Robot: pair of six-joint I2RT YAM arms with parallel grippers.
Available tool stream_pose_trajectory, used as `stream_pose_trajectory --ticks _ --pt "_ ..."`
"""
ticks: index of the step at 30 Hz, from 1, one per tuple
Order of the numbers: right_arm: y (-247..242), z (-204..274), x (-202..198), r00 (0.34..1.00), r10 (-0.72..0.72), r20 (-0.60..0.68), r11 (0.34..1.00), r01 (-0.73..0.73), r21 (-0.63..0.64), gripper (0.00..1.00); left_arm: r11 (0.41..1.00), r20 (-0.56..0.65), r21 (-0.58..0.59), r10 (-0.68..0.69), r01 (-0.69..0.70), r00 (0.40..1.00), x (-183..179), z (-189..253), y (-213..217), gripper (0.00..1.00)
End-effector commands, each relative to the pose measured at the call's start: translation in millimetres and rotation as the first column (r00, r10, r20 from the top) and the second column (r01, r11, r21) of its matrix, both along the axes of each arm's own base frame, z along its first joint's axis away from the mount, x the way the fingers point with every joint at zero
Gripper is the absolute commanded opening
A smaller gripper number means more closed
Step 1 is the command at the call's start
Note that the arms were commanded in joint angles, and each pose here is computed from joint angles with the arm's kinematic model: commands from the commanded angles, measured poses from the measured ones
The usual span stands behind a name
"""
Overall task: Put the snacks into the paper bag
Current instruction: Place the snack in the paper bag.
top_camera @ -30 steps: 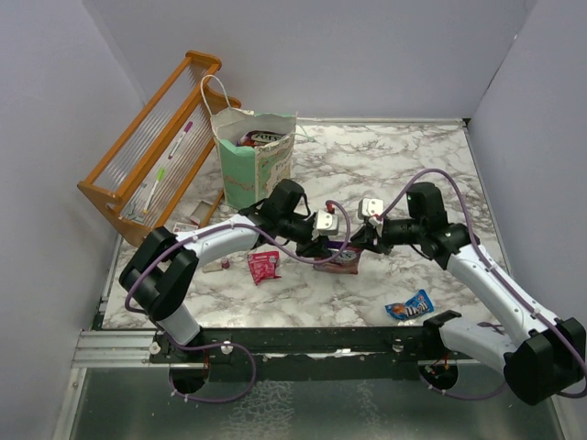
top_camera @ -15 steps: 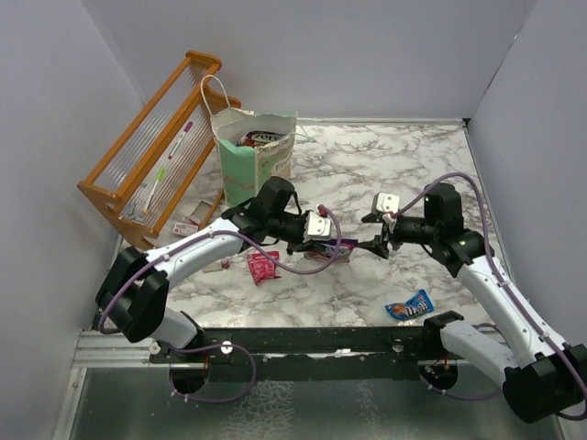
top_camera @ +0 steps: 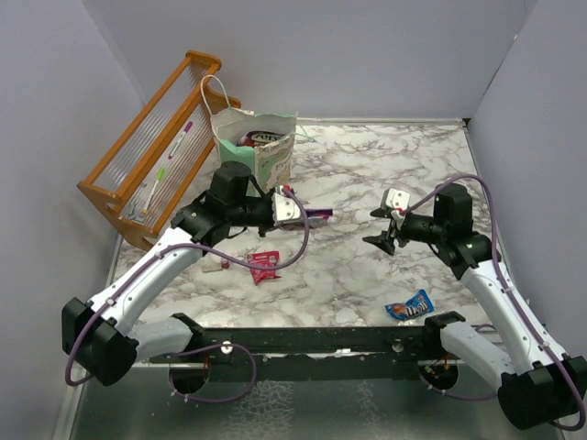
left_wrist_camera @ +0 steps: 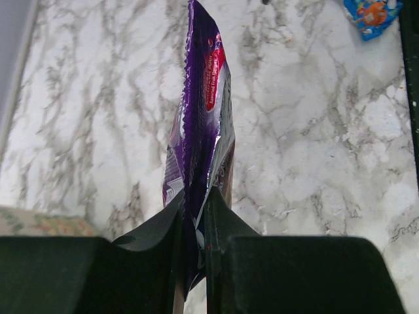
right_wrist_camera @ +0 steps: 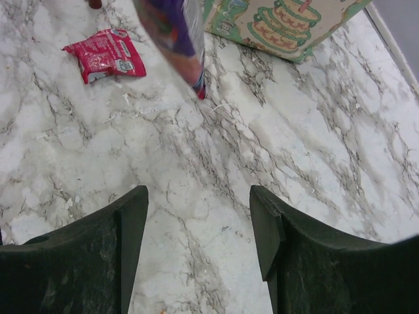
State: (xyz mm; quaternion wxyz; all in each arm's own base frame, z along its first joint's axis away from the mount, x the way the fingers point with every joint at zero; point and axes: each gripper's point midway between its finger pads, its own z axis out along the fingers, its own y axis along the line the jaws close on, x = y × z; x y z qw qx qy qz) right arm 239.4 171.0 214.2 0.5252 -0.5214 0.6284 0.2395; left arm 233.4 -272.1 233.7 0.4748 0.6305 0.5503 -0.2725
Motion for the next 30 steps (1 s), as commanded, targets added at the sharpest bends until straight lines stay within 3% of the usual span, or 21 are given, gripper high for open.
stream_pose_trajectory --ticks 1,11,18,23,30 --pt "-3.2 -4.6 7.2 1.0 -0.029 0.0 1.0 0.029 -0.004 0.64 0.995 0.076 -0.045 0.091 -0.088 0.993 6.6 57.1 18.2 0.0" --pt "-8.9 -13.9 16.9 0.997 -0.078 -0.024 0.997 0.078 -0.022 0.67 0.915 0.115 -0.15 0.392 -0.374 0.913 30.6 137.3 65.0 0.0" --pt "-10.8 -18.9 20.9 0.995 -0.094 -0.035 0.995 0.093 -0.034 0.69 0.742 0.028 -0.306 0.633 -0.596 0.773 67.2 187.1 107.6 0.0" --pt "-11.9 -19.6 21.2 0.994 -0.1 -0.033 0.995 0.099 -0.034 0.69 0.633 0.022 -0.348 0.743 -0.691 0.669 90.4 205.0 130.1 0.0" --pt "-9.9 -20.1 19.5 0.995 -0.086 -0.043 0.996 0.085 -0.029 0.69 0.618 0.105 -0.35 0.773 -0.704 0.626 119.7 222.0 133.6 0.0"
